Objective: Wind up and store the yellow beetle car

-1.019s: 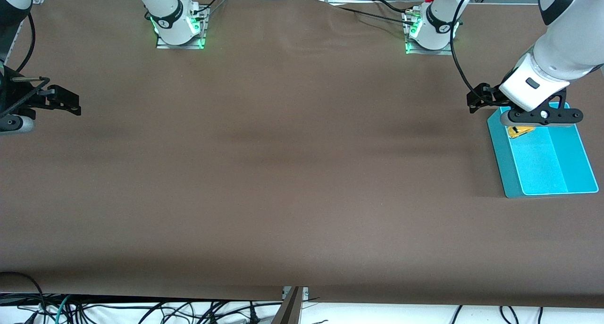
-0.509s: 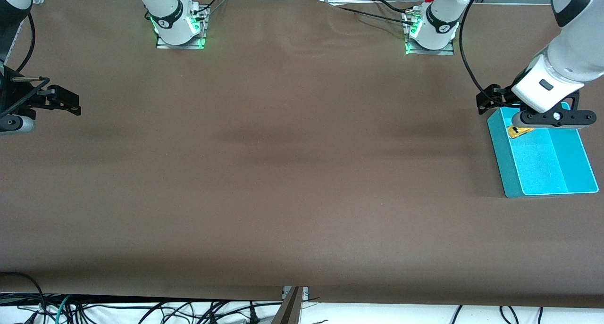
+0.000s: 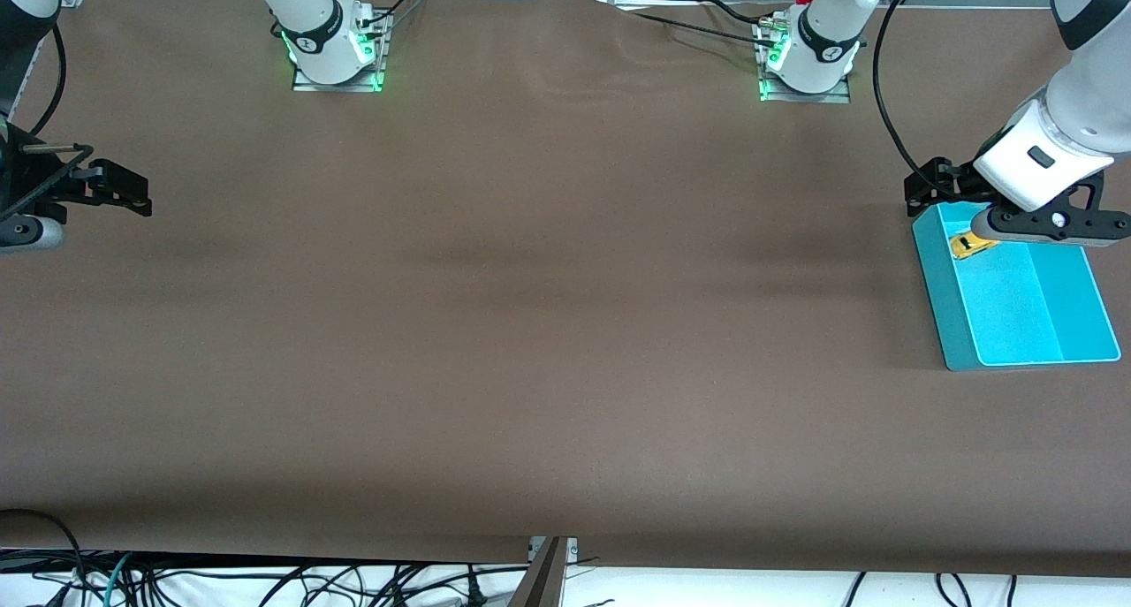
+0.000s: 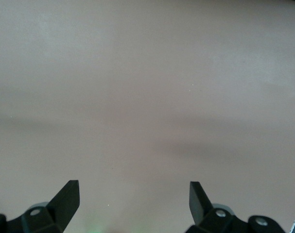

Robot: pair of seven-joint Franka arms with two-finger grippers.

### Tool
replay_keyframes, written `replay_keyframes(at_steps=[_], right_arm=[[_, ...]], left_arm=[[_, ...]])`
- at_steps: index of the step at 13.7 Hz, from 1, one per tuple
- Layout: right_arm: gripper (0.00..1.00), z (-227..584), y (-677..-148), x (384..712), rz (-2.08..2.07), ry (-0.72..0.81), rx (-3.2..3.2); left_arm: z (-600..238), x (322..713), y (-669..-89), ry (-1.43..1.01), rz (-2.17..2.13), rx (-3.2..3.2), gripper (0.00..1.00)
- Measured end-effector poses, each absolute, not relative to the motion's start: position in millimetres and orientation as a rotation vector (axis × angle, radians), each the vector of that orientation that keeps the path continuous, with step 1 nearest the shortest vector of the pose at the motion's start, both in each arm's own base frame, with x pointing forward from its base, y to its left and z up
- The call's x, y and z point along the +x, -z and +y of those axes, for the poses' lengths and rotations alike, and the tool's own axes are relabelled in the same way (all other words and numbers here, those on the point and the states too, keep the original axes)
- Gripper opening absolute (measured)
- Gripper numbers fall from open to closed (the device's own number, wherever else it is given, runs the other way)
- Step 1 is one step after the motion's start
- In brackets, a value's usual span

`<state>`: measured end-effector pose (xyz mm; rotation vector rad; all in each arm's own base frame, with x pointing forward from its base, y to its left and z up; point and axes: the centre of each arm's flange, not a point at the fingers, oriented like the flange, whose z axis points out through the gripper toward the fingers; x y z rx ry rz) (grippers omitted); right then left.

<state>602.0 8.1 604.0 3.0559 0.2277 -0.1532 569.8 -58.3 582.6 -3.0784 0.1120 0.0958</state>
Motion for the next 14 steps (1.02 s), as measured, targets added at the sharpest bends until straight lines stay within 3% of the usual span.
replay_keyframes(at_steps=[14], right_arm=[[1.00, 8, -604, 602, 0.228, 0.153, 3.056]], left_arm=[[-56, 544, -590, -0.100, 0.064, -3.152, 1.00]])
